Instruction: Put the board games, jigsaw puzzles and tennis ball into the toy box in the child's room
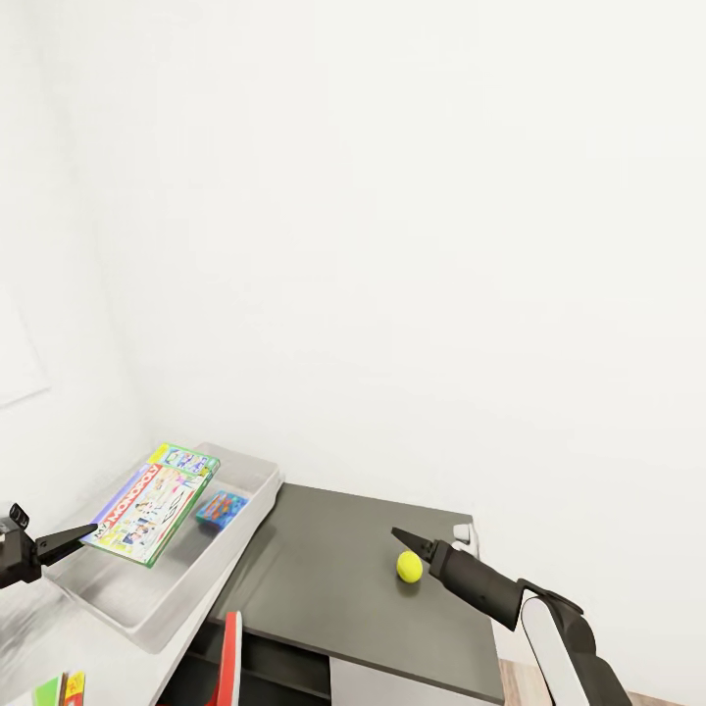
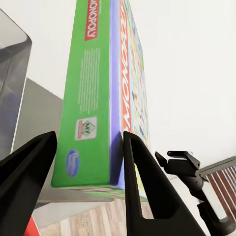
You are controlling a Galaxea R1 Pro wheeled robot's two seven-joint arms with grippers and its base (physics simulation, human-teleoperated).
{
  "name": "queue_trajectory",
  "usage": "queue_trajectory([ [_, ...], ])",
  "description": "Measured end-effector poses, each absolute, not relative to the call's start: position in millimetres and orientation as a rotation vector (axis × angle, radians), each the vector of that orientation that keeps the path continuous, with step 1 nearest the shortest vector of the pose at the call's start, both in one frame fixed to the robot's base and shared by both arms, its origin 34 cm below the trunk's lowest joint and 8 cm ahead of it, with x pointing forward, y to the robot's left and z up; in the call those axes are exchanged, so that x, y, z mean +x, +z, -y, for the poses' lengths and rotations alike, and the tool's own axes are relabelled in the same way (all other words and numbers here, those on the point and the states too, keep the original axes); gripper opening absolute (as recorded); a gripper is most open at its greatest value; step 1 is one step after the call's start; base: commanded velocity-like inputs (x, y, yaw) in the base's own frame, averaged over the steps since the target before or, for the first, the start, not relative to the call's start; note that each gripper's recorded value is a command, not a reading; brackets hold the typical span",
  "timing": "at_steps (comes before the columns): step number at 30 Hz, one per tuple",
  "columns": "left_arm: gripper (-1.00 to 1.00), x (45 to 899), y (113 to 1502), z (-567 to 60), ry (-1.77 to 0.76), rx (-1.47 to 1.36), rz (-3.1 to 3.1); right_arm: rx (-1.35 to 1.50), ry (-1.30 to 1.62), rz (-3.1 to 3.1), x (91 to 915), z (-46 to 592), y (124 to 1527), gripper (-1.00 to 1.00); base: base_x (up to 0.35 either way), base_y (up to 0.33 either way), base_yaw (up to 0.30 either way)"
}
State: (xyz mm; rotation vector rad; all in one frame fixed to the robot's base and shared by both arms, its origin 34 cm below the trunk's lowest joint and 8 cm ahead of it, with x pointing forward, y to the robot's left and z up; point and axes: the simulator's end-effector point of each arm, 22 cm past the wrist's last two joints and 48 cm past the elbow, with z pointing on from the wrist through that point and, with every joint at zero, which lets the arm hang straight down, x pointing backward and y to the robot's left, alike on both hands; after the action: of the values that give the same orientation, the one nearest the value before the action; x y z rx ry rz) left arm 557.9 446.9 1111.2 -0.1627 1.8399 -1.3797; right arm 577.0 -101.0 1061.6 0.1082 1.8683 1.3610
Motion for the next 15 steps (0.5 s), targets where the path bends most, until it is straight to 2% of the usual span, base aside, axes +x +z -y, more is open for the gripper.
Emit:
queue_trajectory([
  [15, -1.0, 557.9, 1111.2, -446.9, -1.38, -0.162, -1.84, 0.095, 1.36, -1.857, 575.8, 100.8, 1068.9, 1.0, 0.0, 0.0, 0.0],
])
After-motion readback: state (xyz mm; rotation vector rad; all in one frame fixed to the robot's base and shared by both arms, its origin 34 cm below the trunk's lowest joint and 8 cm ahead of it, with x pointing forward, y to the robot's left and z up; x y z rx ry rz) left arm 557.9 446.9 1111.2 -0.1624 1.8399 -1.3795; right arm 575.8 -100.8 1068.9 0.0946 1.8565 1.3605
